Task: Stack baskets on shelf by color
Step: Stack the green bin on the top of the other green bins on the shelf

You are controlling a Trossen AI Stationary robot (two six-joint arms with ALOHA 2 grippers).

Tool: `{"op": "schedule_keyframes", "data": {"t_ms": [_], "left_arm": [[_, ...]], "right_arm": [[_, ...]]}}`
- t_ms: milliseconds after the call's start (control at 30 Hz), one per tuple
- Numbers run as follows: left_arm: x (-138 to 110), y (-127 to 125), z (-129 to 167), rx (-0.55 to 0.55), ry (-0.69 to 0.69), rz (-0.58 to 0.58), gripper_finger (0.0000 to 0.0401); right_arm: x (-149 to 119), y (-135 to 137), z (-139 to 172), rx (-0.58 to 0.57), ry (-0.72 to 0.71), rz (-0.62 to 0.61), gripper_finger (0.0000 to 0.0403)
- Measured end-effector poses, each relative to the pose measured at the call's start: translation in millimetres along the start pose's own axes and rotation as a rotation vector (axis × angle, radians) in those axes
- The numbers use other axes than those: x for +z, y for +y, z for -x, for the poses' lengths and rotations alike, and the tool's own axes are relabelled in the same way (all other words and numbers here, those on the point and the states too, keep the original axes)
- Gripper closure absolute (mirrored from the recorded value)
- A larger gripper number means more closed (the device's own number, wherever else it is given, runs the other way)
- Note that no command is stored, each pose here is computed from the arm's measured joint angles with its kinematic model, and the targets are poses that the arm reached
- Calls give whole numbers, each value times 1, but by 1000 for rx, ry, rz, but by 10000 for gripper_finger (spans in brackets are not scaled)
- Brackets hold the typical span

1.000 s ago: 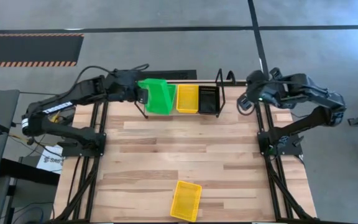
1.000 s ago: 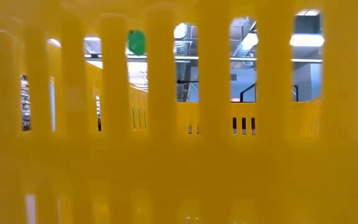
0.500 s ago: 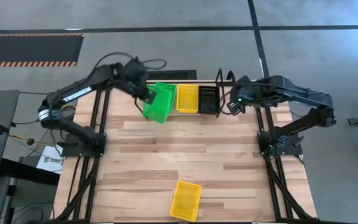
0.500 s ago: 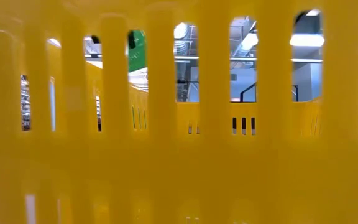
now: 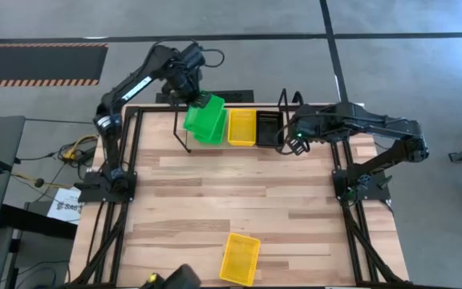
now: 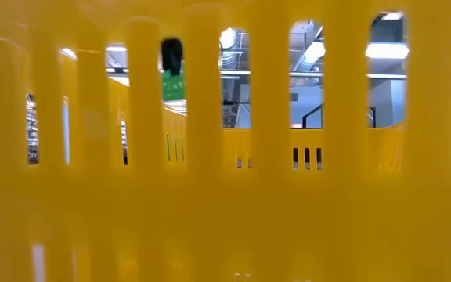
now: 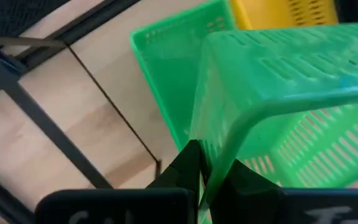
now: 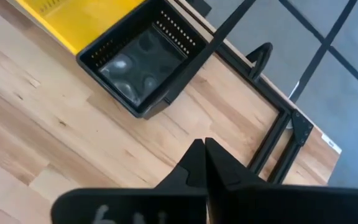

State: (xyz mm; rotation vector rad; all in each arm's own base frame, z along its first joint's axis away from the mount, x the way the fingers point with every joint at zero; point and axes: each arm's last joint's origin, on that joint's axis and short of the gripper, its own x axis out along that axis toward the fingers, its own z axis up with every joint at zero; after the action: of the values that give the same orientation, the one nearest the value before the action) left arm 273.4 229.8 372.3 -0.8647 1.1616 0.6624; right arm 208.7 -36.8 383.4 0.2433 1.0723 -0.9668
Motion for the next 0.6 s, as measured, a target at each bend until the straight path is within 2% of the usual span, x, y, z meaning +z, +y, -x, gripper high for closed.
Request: {"op": "schedule_keyframes", "data": {"t_ms": [267,600], "left_arm": [[19,2,-29,-40,45,23,401],[26,4,-54,-35,144,53,401]], "right_arm": [[-1,1,1,-5,-12,14,400],[0,2,1,-5,-18,56,400]]}}
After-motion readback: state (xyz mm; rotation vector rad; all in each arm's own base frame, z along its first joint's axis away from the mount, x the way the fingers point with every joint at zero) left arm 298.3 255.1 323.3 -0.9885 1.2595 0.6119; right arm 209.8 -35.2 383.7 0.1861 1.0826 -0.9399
